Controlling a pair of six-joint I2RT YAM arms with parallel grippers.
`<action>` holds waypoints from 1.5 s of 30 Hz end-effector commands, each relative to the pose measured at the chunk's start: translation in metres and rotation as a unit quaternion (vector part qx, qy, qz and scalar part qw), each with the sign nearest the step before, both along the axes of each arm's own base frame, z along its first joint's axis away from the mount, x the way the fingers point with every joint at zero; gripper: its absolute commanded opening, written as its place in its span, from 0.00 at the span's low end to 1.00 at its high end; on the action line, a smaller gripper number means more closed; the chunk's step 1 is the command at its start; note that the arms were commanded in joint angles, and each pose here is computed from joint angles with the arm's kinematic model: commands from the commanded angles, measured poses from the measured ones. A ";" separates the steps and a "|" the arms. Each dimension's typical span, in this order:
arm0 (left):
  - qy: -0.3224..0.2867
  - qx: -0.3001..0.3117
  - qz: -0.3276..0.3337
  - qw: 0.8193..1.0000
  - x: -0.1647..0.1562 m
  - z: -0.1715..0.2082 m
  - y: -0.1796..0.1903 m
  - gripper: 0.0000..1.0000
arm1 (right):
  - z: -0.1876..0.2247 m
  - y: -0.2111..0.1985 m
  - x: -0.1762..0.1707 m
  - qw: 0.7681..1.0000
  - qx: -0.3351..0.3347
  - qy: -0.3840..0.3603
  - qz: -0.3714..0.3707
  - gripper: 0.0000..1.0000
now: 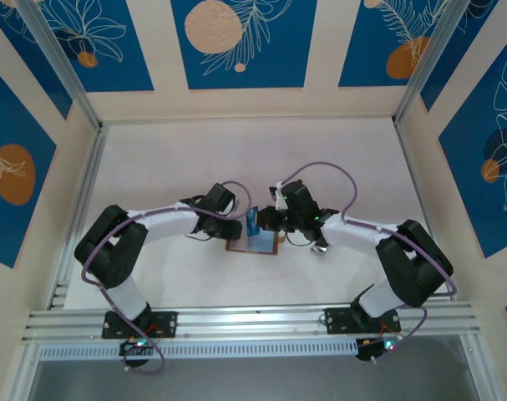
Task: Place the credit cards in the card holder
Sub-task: Insert the credit card into the card slot.
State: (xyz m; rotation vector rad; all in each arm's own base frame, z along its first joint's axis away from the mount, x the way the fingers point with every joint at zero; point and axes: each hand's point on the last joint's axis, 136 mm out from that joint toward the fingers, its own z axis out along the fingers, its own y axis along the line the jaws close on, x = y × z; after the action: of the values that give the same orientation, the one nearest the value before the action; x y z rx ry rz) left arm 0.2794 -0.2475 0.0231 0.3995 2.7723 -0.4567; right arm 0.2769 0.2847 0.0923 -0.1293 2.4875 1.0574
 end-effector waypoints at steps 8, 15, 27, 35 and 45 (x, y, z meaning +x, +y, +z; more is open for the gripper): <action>-0.001 0.100 0.005 0.995 -0.012 -0.025 0.033 0.40 | -0.020 -0.002 0.006 0.999 -0.023 0.003 -0.025 0.00; 0.006 0.097 0.008 0.995 -0.015 -0.031 0.030 0.40 | -0.038 -0.007 0.006 0.998 -0.023 0.028 -0.048 0.00; 0.009 0.092 0.009 0.996 -0.018 -0.032 0.030 0.40 | -0.059 -0.016 0.005 0.994 -0.014 0.052 -0.091 0.00; 0.013 0.090 0.008 0.996 -0.020 -0.034 0.030 0.40 | -0.074 -0.020 0.005 0.989 0.020 0.086 -0.116 0.00; 0.014 0.089 0.015 0.996 -0.021 -0.034 0.032 0.40 | -0.084 -0.016 -0.001 0.987 0.034 0.108 -0.118 0.00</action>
State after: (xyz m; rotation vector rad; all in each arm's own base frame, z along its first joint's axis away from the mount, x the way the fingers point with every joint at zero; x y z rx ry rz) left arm 0.2851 -0.2462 0.0224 0.3995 2.7153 -0.3636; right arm 0.2914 0.2737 0.0314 0.2743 2.4900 1.1525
